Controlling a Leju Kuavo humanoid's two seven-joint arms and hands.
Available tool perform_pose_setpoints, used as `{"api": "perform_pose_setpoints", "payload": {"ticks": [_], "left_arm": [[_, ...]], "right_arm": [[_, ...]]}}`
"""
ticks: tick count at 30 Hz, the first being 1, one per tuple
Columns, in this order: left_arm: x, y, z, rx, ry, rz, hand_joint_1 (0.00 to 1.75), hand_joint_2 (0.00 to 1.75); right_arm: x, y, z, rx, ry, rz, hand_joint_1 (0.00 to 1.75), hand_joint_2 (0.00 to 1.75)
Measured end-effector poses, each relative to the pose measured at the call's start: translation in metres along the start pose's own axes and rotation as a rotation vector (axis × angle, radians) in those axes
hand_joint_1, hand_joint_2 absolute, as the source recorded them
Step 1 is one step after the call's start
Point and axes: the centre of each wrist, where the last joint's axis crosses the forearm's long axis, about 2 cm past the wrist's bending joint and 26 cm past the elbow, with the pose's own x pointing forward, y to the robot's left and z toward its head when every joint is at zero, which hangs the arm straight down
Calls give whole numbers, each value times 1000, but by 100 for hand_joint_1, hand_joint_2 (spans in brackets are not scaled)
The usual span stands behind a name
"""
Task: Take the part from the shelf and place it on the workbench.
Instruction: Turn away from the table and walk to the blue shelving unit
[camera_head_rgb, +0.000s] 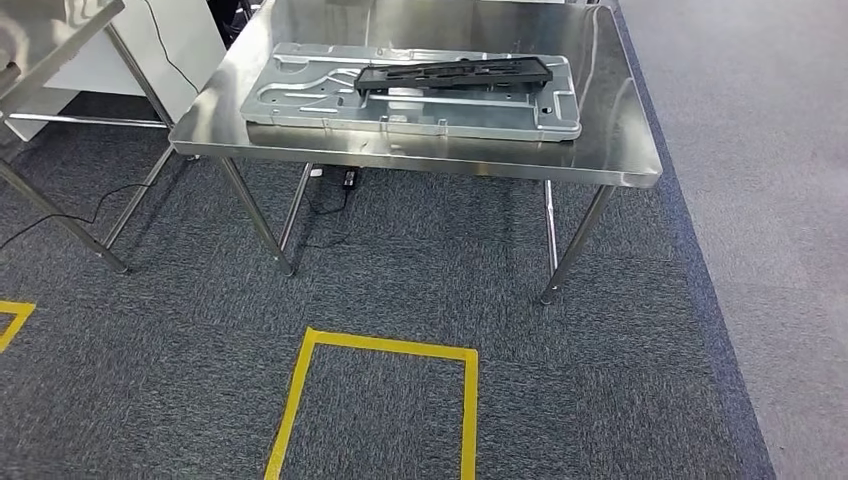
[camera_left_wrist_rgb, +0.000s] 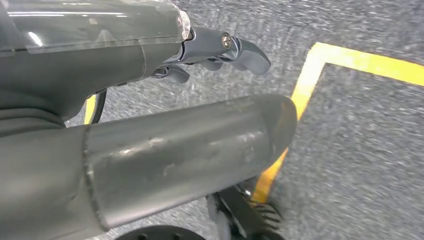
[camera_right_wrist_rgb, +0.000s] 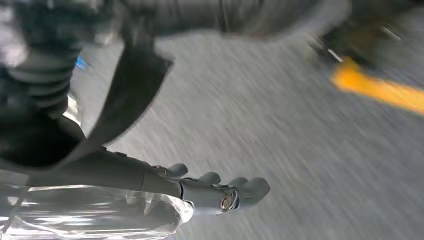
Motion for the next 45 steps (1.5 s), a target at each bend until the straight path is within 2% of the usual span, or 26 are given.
{"api": "perform_pose_setpoints", "payload": {"ticks": [4,10,18,45], "left_arm": [[7,0,-3,-3,-15,-22,0,0],[4,1,-2,-10,-8,-46,0,0],[2,-4,0,-22,-5,-53,0,0],[-1,0,1,-12,-1,-67,0,0]], "right_arm": [[-5,8,3,93,85,-23,0,0],[-10,11,6,164,136,-29,0,0],[-16,9,10,199,147,-20,0,0],[-15,9,20,227,146,-13,0,0]]}}
